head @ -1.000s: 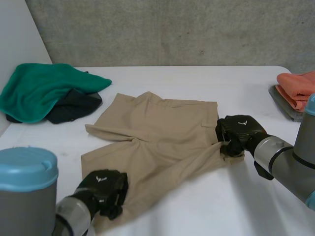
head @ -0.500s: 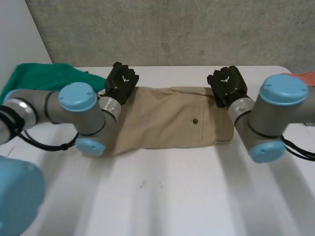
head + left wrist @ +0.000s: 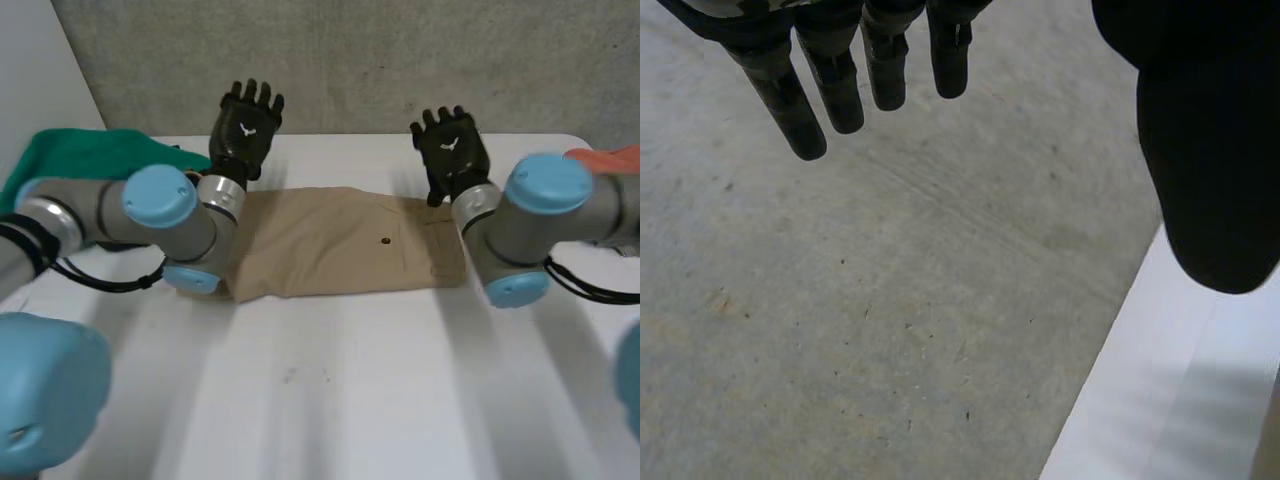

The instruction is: Fold the laundry.

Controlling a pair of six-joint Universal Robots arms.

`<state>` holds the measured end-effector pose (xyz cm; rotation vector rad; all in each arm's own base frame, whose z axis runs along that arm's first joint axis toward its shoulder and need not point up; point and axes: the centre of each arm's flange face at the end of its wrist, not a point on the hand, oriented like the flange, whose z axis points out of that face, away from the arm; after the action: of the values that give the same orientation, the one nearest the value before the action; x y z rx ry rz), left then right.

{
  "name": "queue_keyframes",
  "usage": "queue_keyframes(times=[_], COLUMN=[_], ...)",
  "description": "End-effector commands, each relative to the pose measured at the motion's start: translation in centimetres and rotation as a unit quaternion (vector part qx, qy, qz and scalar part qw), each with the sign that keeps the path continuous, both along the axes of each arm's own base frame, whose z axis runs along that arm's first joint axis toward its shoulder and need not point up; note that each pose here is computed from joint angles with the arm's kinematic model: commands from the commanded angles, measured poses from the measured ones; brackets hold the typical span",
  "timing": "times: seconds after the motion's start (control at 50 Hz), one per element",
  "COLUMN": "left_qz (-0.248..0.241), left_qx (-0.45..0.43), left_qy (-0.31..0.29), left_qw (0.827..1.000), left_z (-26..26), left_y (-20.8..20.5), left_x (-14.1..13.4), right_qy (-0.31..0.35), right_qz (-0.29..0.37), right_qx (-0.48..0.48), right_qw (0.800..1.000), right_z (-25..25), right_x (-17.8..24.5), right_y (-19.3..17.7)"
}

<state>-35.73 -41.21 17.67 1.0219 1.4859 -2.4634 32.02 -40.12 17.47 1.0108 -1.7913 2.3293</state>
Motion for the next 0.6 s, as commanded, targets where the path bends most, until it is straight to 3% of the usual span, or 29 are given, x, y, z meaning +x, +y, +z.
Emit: queue_keyframes(times=[0.02, 0.12, 0.24, 0.6], left_qz=[-0.030, -0.054, -0.055, -0.041], left_qx=[0.101, 0.167, 0.237, 0.273], left_qy=[0.102, 0.132, 0.145, 0.145], left_qw=[0.989, 0.976, 0.959, 0.950], left_z=[3.5, 3.7, 3.3, 2.3], left_y=[4.9, 8.8, 12.2, 14.1], left_x=[2.2, 2.7, 4.2, 6.0], right_qy=[-0.061, -0.045, -0.021, 0.017], right_qz=[0.007, -0.022, -0.015, -0.007], right_qx=[0.123, 0.254, 0.308, 0.234], right_qw=[0.991, 0.966, 0.951, 0.972], right_z=[3.7, 1.6, -1.3, -6.8], right_x=[-2.5, -5.1, -5.3, -3.9], right_y=[5.1, 6.8, 7.6, 3.3])
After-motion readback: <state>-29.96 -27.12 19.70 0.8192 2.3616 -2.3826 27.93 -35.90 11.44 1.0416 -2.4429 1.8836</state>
